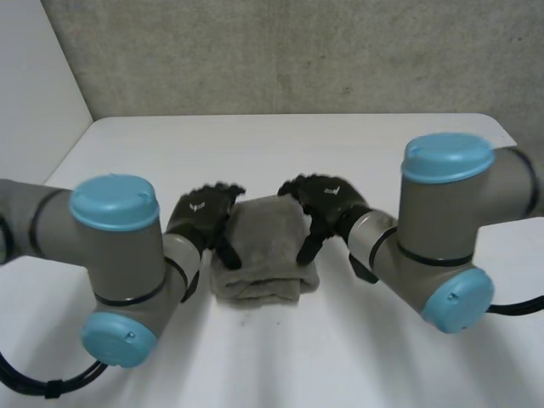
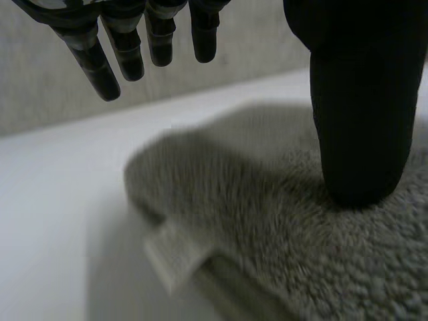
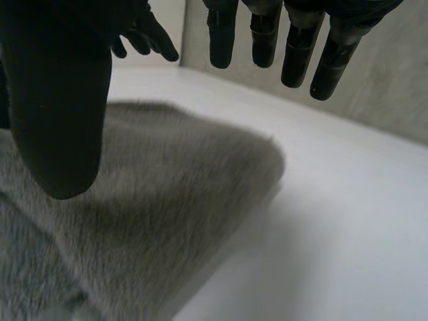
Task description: Fold the laundry
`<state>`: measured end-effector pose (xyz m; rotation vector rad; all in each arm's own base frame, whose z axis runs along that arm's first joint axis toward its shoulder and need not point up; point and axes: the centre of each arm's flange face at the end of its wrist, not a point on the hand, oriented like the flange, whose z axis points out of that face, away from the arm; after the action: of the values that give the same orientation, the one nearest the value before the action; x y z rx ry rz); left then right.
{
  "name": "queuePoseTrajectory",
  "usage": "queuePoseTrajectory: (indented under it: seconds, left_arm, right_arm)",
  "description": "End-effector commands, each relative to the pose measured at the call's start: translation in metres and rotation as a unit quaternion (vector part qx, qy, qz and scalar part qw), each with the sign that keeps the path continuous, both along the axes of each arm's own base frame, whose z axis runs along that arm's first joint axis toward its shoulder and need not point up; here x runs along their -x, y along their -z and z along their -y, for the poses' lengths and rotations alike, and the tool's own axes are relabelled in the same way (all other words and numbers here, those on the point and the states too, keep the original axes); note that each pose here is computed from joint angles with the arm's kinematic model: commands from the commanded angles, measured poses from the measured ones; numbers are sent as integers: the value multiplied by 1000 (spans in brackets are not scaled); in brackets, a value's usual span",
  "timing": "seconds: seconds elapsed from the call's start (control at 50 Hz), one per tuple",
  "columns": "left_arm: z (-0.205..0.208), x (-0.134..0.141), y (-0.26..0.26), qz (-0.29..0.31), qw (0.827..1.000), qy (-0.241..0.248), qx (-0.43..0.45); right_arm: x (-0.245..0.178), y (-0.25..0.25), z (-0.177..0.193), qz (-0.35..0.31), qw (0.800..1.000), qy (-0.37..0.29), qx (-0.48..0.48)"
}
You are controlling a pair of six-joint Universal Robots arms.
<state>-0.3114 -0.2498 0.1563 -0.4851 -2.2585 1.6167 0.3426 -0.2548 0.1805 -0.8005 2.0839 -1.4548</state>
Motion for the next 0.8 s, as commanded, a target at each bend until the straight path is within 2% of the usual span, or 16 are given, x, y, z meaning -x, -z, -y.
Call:
queuePoseTrajectory:
  seconds: [0.02,0.14,0.18,0.2,0.24,0.26,0.3,0.32,0.34,0.36,0.38,0.4,0.46,0.58,0.68,0.8]
  left_arm:
    - [-3,-10,25,78,997,-4,-9]
    - [-4,-11,-1,76,997,-1,28]
    - [-3,-11,-17,64,997,-2,47]
    - [-3,-10,-32,52,997,-2,64]
    - [-4,-9,-52,36,995,-2,88]
    - [-4,-7,-73,18,993,-3,113]
    - [-3,-8,-96,-2,990,-8,138]
    - [-2,-10,-116,-16,987,-13,158]
    - [-2,-10,-116,-16,987,-13,159]
    - [-2,-15,-134,-25,985,-20,170]
    - [-2,-15,-134,-25,985,-20,170]
    - [-2,-22,-151,-31,984,-31,174]
    - [3,-42,-178,-43,984,-61,165]
    - [5,-73,-191,-46,990,-98,94]
    - [4,-76,-193,-52,991,-92,87]
    - [2,-74,-192,-56,992,-78,83]
  right_arm:
    - [-11,50,8,-55,998,-32,-6]
    - [-16,37,9,-63,997,-42,28]
    - [-15,1,10,-39,997,-32,66]
    - [-14,0,10,-39,997,-32,66]
    - [-6,-48,14,-12,993,3,120]
    - [-6,-48,14,-12,993,3,120]
    - [11,-98,19,11,982,70,175]
    - [12,-98,19,11,982,71,175]
    - [26,-123,24,20,972,116,201]
    - [26,-123,24,20,972,117,202]
    - [39,-146,26,30,962,154,223]
    - [53,-163,27,35,953,184,238]
    - [71,-184,24,36,945,211,247]
    - [92,-186,24,8,948,232,217]
    - [97,-172,23,-20,955,232,186]
    - [96,-174,22,-15,955,230,188]
